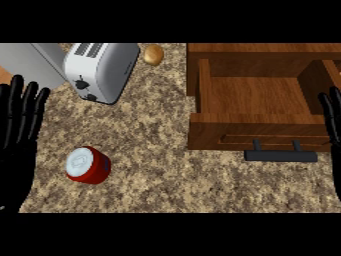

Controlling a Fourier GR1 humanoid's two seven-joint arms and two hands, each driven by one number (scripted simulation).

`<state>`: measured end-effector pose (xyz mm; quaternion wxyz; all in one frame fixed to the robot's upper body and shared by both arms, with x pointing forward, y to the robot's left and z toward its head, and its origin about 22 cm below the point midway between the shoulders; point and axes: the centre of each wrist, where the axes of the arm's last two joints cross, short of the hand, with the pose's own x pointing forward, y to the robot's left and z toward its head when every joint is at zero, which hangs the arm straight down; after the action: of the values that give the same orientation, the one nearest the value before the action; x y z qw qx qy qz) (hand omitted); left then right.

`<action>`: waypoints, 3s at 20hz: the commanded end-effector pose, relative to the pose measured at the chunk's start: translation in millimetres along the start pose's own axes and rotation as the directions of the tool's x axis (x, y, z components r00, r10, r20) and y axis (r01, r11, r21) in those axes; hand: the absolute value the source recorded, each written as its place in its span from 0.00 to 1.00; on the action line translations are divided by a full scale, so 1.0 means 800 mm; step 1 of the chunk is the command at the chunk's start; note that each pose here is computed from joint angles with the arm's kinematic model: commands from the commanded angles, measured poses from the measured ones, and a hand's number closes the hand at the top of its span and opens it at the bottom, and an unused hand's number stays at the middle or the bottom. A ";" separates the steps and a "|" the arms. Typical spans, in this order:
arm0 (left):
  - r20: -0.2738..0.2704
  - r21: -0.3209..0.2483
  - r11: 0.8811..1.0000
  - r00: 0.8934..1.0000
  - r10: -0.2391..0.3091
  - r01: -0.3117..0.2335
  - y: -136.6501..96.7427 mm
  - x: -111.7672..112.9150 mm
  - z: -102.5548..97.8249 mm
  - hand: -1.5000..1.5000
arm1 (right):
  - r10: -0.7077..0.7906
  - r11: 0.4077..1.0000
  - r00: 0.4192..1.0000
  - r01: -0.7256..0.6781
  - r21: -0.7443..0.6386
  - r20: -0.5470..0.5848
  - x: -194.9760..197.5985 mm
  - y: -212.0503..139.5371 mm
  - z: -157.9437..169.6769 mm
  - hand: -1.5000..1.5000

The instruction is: Pick up the can, place it into the drawer and close the drawer

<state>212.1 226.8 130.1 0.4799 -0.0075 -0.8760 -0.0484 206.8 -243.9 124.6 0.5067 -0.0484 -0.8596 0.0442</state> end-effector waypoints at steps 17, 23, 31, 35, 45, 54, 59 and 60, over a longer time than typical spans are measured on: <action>-0.420 -0.036 0.999 0.907 -0.042 0.030 0.060 0.076 0.102 0.00 | -0.027 0.982 0.955 -0.030 -0.186 -0.296 -0.015 -0.069 0.058 0.00; -0.426 -0.010 0.999 0.904 -0.047 0.047 0.095 0.087 0.113 0.00 | -0.032 0.982 0.952 -0.025 -0.185 -0.303 -0.002 -0.088 0.092 0.00; -0.458 0.087 0.996 0.886 0.067 -0.030 0.095 0.095 0.125 0.00 | -0.053 0.982 0.955 -0.004 -0.189 -0.292 -0.014 -0.088 0.110 0.00; -0.476 0.134 0.984 0.863 0.167 -0.117 0.114 0.084 0.110 0.00 | -0.050 0.984 0.956 -0.002 -0.176 -0.290 -0.012 -0.120 0.134 0.00; -0.518 0.179 0.961 0.810 0.276 -0.213 0.093 0.049 0.075 0.00 | -0.052 0.985 0.955 0.000 -0.173 -0.291 0.005 -0.133 0.143 0.00; -0.545 0.186 0.961 0.792 0.273 -0.203 0.070 -0.014 0.088 0.00 | -0.047 0.986 0.957 -0.001 -0.166 -0.286 0.013 -0.157 0.141 0.00; -0.566 0.180 0.970 0.789 0.238 -0.163 0.080 -0.047 0.090 0.00 | -0.053 0.983 0.958 0.001 -0.184 -0.280 0.028 -0.172 0.149 0.00; -0.561 0.180 0.974 0.799 0.216 -0.137 0.056 -0.070 0.085 0.00 | -0.050 0.986 0.954 0.000 -0.165 -0.297 0.022 -0.147 0.143 0.00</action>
<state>175.4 291.7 74.3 0.7225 -0.0574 -0.6864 0.0588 92.8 -366.0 99.7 0.6237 -0.0848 -0.7758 -0.0437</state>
